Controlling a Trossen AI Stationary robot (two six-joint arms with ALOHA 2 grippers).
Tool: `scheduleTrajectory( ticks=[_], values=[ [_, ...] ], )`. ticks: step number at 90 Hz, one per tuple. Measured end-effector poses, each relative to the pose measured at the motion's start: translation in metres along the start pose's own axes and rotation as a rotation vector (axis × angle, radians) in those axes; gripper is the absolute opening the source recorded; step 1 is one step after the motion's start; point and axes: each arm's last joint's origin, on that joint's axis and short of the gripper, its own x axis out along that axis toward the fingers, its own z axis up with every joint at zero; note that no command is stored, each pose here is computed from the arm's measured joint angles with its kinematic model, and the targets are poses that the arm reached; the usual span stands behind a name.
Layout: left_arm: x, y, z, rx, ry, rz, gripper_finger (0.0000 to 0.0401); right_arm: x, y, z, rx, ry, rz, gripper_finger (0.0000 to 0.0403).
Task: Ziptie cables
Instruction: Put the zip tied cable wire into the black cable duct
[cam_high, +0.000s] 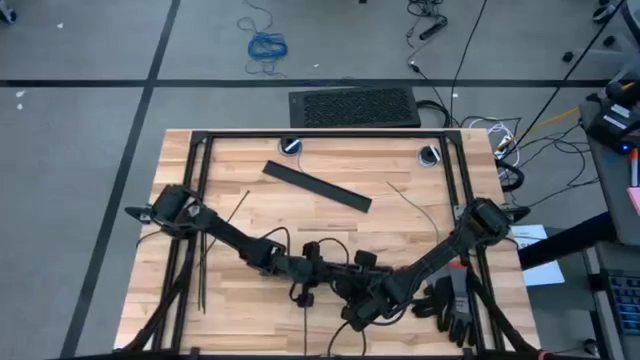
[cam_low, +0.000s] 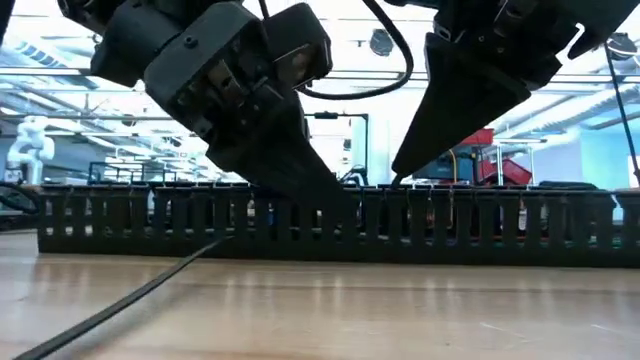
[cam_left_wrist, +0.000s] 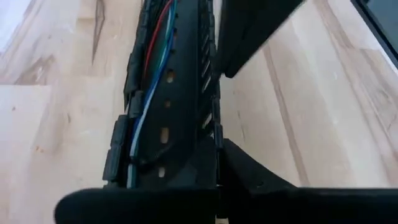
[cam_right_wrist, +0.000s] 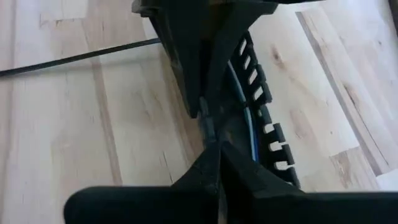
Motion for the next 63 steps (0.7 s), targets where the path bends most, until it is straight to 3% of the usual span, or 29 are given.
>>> scheduleTrajectory(
  ticks=[30, 63],
  values=[
    [0.016, 0.024, -0.006, -0.198, 0.043, -0.014, 0.0004, 0.006, -0.001, 0.012, -0.012, -0.053, 0.043, 0.0000],
    [0.033, 0.039, -0.018, -0.273, 0.065, -0.054, 0.0004, 0.006, -0.002, 0.011, -0.009, -0.033, 0.045, 0.0000]
  ],
)
